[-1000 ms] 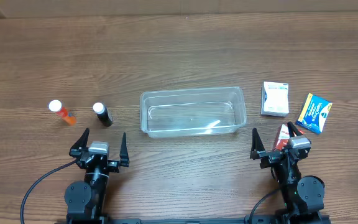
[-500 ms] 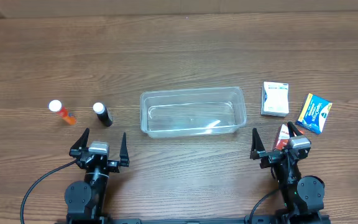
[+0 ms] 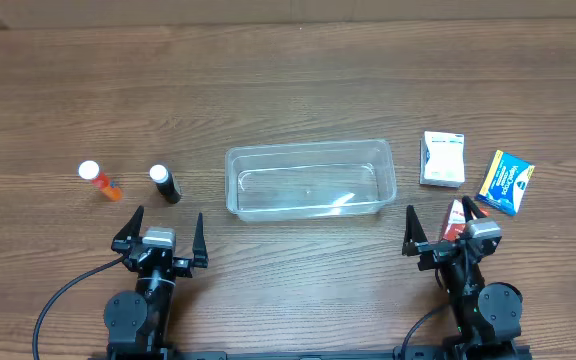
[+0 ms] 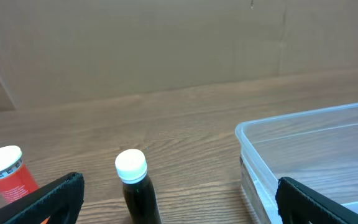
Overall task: Pack container
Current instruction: 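Raise both arms from rest toward the objects, then lower the left gripper onto the dark bottle and grasp it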
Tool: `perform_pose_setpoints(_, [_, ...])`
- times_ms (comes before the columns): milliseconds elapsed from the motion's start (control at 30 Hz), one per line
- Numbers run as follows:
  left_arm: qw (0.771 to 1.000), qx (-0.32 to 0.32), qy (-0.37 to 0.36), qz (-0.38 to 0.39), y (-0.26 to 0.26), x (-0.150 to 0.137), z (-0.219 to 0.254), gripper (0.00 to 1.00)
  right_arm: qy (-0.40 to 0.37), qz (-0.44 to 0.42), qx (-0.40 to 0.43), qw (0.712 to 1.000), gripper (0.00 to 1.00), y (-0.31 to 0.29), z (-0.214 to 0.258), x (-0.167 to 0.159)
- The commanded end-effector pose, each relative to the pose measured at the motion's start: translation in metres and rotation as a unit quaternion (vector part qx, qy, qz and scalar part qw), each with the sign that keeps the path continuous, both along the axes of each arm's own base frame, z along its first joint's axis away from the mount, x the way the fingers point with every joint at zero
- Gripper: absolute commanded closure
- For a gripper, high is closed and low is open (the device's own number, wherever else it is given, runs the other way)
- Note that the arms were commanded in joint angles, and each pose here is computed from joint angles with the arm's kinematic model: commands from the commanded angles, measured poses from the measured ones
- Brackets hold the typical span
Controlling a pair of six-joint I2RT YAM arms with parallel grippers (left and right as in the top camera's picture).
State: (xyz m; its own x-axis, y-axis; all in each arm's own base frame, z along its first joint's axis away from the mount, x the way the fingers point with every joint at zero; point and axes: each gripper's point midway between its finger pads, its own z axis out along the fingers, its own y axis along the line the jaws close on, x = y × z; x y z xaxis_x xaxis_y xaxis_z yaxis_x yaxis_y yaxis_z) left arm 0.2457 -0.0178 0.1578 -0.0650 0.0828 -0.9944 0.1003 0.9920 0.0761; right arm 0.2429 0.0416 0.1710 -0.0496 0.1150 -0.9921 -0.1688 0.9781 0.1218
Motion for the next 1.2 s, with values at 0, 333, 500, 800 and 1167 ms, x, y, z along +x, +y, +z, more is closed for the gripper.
perform_pose_setpoints(0, [1.0, -0.008, 0.0, -0.003, -0.002, 0.0, -0.001, 0.0, 0.016, -0.001, 0.081, 0.997, 0.0, 0.001, -0.003, 0.0])
perform_pose_setpoints(333, [0.99, -0.134, 0.039, 0.008, -0.002, -0.017, 0.031, 0.0, 0.129, -0.038, 0.082, 0.988, 0.0, -0.007, 0.028, 0.006])
perform_pose_setpoints(500, [0.986, -0.132, 0.1, 0.017, -0.001, -0.036, 0.091, 0.0, 0.3, -0.035, 0.054, 0.952, 0.0, 0.0, 0.05, 0.006])
perform_pose_setpoints(800, [0.879, -0.122, 0.461, 0.033, -0.013, -0.039, 0.087, 0.0, 0.461, -0.067, 0.003, 0.885, 0.0, -0.011, 0.039, -0.014])
perform_pose_setpoints(1167, [0.787, -0.127, 0.589, 0.135, 0.011, 0.07, 0.029, 0.0, 0.477, -0.099, 0.024, 0.873, 0.0, -0.025, 0.033, -0.017])
